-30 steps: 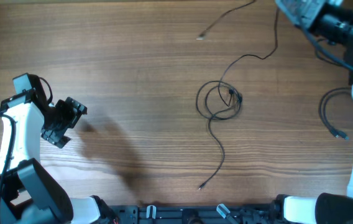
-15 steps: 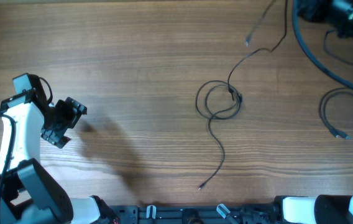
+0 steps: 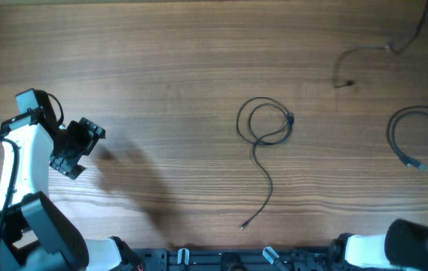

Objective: Untangle cables

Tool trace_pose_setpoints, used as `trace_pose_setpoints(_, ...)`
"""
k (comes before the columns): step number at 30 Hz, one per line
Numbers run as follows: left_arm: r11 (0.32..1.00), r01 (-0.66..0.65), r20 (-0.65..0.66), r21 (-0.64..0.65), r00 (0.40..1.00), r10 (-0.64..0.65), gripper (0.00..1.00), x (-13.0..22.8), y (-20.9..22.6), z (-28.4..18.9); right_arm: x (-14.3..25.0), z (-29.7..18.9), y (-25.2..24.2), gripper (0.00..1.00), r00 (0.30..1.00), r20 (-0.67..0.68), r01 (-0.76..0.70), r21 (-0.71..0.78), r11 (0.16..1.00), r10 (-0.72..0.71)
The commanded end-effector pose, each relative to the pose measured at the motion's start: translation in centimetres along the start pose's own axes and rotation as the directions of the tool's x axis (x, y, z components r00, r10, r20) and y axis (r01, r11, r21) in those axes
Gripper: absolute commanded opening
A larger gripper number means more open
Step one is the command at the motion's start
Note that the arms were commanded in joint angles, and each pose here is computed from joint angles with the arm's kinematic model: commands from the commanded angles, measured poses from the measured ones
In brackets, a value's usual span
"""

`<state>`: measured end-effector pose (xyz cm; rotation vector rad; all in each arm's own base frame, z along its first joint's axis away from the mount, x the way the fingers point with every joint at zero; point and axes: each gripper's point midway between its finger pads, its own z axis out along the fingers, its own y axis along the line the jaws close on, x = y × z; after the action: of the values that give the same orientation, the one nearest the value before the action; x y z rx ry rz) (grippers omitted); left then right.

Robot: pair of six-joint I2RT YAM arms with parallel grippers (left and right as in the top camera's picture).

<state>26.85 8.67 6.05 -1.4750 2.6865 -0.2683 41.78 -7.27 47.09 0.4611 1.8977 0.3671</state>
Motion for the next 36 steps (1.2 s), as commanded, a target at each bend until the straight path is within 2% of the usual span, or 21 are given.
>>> trace_pose_setpoints(1, 1.000, -0.004, 0.022, 0.003, 1.000, 0.004, 0.91, -0.2, 0.1, -0.6, 0.5, 2.8, -9.9, 0.04, 0.992, -0.056, 0.128, 0.425, 0.896, -0.115)
trace_pose_setpoints(3, 1.000, -0.004, 0.022, 0.003, 1.000, 0.004, 0.91, -0.2, 0.1, -0.5, 1.7, 3.1, -13.4, 0.04, 0.990, -0.106, 0.134, 0.561, 0.817, -0.090)
trace_pose_setpoints(6, 1.000, -0.004, 0.022, 0.003, 1.000, 0.004, 0.91, -0.2, 0.1, -0.6, 3.8, 4.1, -16.6, 0.04, 0.986, -0.166, 0.126, 0.650, 0.750, -0.021)
trace_pose_setpoints(9, 1.000, -0.004, 0.022, 0.003, 1.000, 0.004, 0.91, -0.2, 0.1, -0.6, 6.1, 4.7, -19.4, 0.04, 0.973, -0.215, 0.094, 0.694, 0.714, 0.081)
trace_pose_setpoints(14, 1.000, -0.004, 0.022, 0.003, 1.000, 0.004, 0.91, -0.2, 0.1, -0.6, 11.2, 5.8, -24.0, 0.04, 0.890, -0.342, 0.021, 0.689, 0.725, 0.300)
trace_pose_setpoints(18, 1.000, -0.004, 0.022, 0.003, 1.000, 0.004, 0.91, -0.2, 0.1, -0.5, 13.5, 5.0, -27.6, 0.04, 0.834, -0.363, -0.005, 0.748, 0.663, 0.416)
trace_pose_setpoints(19, 1.000, -0.004, 0.021, 0.003, 1.000, 0.003, 0.91, -0.2, 0.1, -0.5, 13.8, 4.7, -28.0, 0.09, 0.825, -0.363, -0.010, 0.756, 0.655, 0.432)
trace_pose_setpoints(20, 1.000, -0.004, 0.022, 0.003, 1.000, 0.004, 0.91, -0.2, 0.1, -0.5, 14.1, 4.7, -28.3, 0.29, 0.818, -0.366, -0.017, 0.755, 0.655, 0.443)
trace_pose_setpoints(21, 1.000, -0.004, 0.022, 0.003, 1.000, 0.004, 0.91, -0.2, 0.1, -0.6, 14.3, 4.7, -28.4, 0.64, 0.810, -0.370, -0.028, 0.750, 0.661, 0.455)
trace_pose_setpoints(23, 1.000, -0.003, 0.022, 0.003, 1.000, 0.003, 0.91, -0.2, 0.1, -0.6, 14.5, 4.9, -28.3, 0.84, 0.804, -0.376, -0.036, 0.743, 0.669, 0.460)
trace_pose_setpoints(25, 1.000, -0.004, 0.022, 0.003, 1.000, 0.004, 0.91, -0.2, 0.1, -0.6, 14.6, 5.2, -27.9, 0.90, 0.798, -0.383, -0.053, 0.725, 0.686, 0.466)
trace_pose_setpoints(29, 1.000, -0.003, 0.017, 0.000, 1.000, 0.003, 0.91, -0.1, 0.2, -0.5, 15.2, 6.5, -25.6, 0.92, 0.771, -0.424, -0.113, 0.644, 0.757, 0.476)
trace_pose_setpoints(31, 1.000, -0.003, 0.016, -0.001, 1.000, 0.003, 0.91, -0.1, 0.2, -0.5, 15.5, 7.2, -24.3, 0.92, 0.765, -0.482, -0.087, 0.580, 0.810, 0.427)
trace_pose_setpoints(36, 1.000, -0.002, 0.017, 0.000, 1.000, 0.002, 0.91, -0.1, 0.2, -0.5, 16.5, 7.8, -22.5, 0.93, 0.751, -0.544, -0.032, 0.537, 0.843, 0.374)
